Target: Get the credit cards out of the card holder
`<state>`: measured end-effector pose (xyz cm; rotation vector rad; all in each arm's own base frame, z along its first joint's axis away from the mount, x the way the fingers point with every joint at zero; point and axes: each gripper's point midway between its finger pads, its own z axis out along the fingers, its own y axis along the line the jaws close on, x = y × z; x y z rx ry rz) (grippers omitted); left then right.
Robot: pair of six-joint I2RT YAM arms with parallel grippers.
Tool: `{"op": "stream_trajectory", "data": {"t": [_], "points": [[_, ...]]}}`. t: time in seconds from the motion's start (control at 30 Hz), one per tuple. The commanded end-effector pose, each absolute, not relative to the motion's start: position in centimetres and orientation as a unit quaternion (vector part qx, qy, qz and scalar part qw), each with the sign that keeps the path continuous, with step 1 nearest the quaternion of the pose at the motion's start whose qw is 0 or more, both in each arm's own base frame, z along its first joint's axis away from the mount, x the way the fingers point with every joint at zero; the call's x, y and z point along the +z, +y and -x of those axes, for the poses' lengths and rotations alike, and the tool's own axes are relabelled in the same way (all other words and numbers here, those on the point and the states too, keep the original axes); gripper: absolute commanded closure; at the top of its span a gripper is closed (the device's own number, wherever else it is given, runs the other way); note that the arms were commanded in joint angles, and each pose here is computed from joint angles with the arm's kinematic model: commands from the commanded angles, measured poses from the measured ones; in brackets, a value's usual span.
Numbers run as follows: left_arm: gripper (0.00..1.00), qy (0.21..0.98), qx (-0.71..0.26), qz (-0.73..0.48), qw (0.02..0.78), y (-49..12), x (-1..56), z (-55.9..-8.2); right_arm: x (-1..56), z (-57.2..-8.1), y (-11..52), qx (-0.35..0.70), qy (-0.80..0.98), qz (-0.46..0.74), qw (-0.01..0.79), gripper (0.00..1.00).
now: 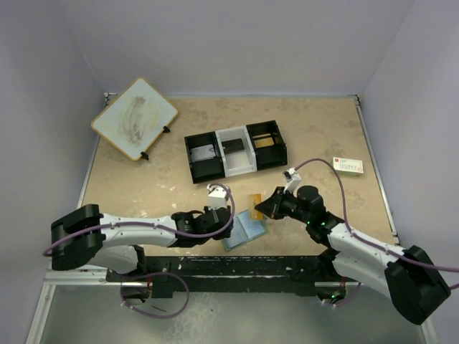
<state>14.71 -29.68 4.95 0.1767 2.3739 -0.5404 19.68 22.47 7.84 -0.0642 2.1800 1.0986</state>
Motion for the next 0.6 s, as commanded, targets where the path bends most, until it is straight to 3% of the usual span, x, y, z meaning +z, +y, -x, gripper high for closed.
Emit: {"op": "stream_trajectory", "data": {"t": [0.0, 0.27, 0.57], "points": [[0.71, 0.900, -0.199, -0.058, 0.384, -28.6, 8.1, -15.9, 10.6, -22.1, 20.8, 0.387, 0.816, 0.006, 0.429, 1.00], [0.35, 0.900, -0.145, -0.037, 0.410, -24.2, 9.1, -16.3, 12.2, -25.4, 15.8, 0.237, 0.829, -0.033, 0.506, 1.00], [0.33, 0.904, -0.107, -0.012, 0.414, -19.8, 12.3, -19.7, 17.2, -31.6, 12.7, 0.109, 0.820, 0.001, 0.563, 1.00]]}}
